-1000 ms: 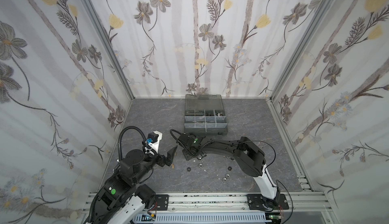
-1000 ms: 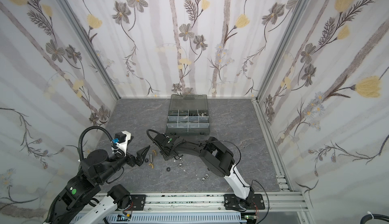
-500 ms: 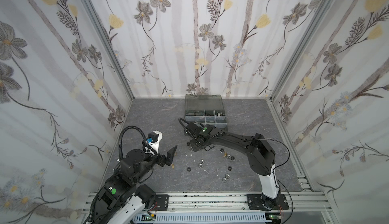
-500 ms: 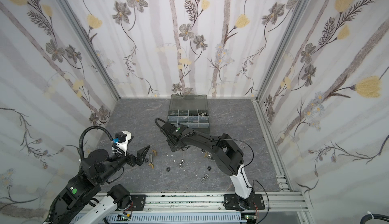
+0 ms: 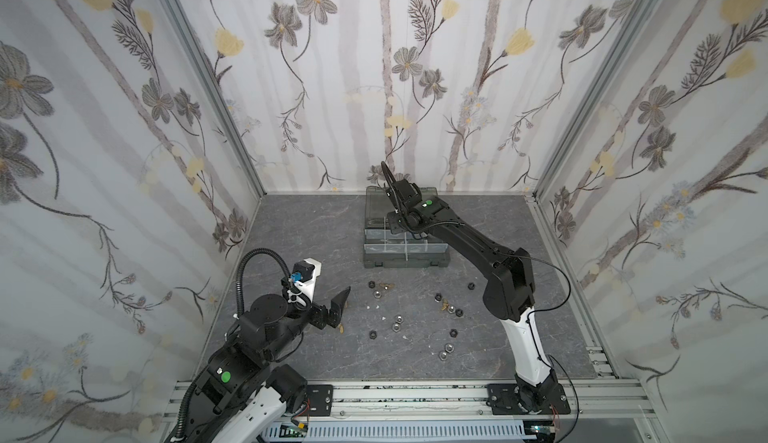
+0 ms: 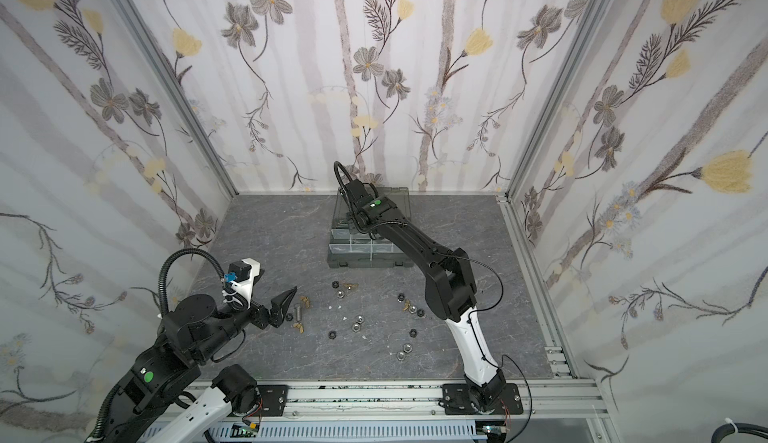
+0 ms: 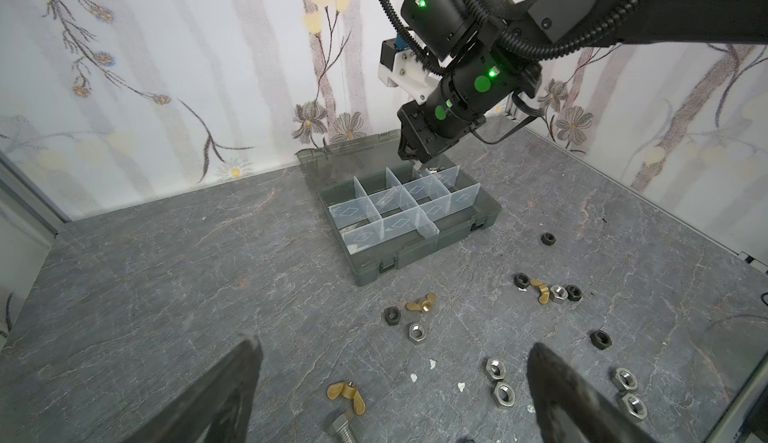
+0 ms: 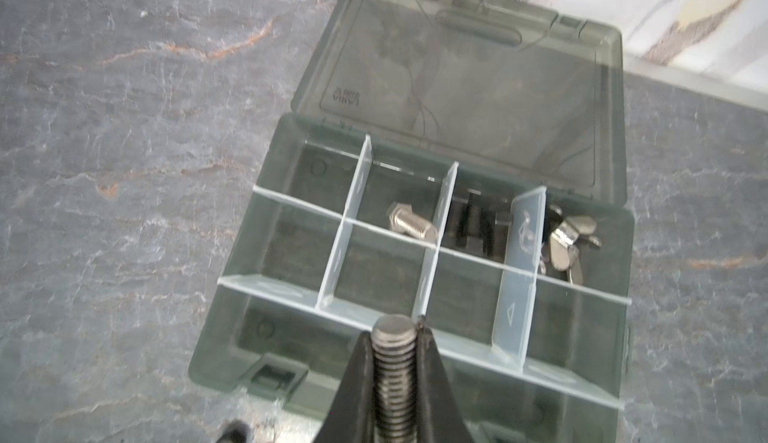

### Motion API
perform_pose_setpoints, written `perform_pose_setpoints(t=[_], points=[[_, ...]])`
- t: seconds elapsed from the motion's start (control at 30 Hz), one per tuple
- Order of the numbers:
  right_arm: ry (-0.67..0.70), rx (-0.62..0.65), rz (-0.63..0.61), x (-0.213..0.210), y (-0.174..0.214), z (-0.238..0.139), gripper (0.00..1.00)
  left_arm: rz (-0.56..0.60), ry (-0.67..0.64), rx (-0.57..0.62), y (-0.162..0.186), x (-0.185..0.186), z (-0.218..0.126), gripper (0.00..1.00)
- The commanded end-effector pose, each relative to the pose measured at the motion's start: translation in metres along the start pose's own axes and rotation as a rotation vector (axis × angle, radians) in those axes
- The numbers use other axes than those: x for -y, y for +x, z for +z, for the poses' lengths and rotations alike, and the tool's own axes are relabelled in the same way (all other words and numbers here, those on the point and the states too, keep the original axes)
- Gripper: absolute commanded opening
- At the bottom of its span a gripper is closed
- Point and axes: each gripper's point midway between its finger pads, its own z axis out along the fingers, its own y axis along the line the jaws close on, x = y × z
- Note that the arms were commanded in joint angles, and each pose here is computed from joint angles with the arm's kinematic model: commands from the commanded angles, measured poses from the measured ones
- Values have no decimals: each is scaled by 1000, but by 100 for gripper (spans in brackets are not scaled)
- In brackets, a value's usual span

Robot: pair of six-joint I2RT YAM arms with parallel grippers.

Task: Sort the screws and nuts into containers
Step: 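Lower the steel bolt into the compartment and open the right gripper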

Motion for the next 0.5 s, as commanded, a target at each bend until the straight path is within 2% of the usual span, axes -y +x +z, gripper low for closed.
perform_pose_setpoints(t=[0.0,0.17,0.47], points=[[26,83,-12,6,-24,15,2,-14,-17,37,-8,-3,0,100],[9,141,35,9,-35,43,1,-25,-6,40,-8,-1,-1,100],[25,162,30,9,-28,82,0,-26,-6,28,-6,-1,2,100]])
